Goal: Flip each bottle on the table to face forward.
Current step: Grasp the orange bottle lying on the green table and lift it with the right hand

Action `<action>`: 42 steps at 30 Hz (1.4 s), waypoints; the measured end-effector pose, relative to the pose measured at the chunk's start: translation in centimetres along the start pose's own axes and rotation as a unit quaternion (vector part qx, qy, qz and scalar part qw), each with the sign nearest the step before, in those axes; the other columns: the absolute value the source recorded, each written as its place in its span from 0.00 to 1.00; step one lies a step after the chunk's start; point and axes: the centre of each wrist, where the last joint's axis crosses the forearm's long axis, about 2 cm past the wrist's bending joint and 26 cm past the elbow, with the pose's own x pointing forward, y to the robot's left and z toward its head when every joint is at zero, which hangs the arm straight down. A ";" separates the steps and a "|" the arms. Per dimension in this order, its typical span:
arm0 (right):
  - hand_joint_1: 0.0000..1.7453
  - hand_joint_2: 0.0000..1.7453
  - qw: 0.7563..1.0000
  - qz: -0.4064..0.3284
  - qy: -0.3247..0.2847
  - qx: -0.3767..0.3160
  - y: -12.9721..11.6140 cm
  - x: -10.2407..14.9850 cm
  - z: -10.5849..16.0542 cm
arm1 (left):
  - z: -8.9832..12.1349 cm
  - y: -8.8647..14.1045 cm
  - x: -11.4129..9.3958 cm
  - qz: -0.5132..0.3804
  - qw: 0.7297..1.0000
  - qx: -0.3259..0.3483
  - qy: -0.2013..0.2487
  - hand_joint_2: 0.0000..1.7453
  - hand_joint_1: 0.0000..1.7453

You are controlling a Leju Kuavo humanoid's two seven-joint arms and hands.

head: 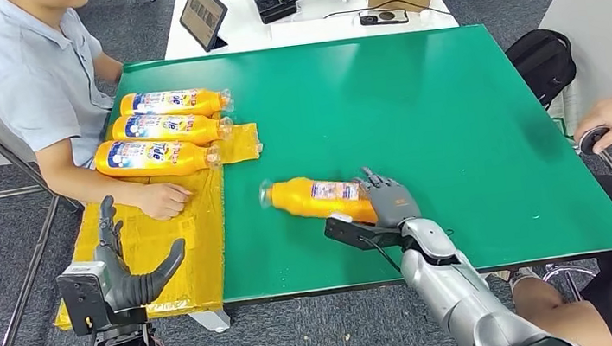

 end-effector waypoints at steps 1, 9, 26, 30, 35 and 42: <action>1.00 1.00 1.000 -0.004 -0.001 0.003 -0.1 0.0 -0.1 | 0.0 0.0 0.0 0.003 1.000 -0.001 0.001 1.00 0.00; 1.00 1.00 0.999 -0.038 0.000 0.024 0.0 0.1 -0.3 | 0.6 0.0 -0.3 0.013 1.000 -0.010 0.013 1.00 0.00; 1.00 1.00 0.950 -0.293 -0.109 -0.027 4.2 -0.3 3.5 | 2.5 -0.5 -0.4 0.068 0.997 -0.039 0.018 1.00 0.00; 1.00 1.00 0.911 -0.366 -0.135 -0.136 5.1 1.3 6.2 | 4.0 -1.7 -0.4 0.159 0.983 -0.064 0.061 1.00 0.00; 1.00 1.00 0.873 -0.383 -0.170 -0.249 3.6 3.1 7.4 | 5.7 -3.7 -0.1 0.211 0.966 -0.133 0.069 1.00 0.00; 1.00 1.00 0.854 -0.394 -0.198 -0.275 2.7 4.8 7.7 | 7.2 -5.7 0.7 0.218 0.950 -0.220 0.051 1.00 0.00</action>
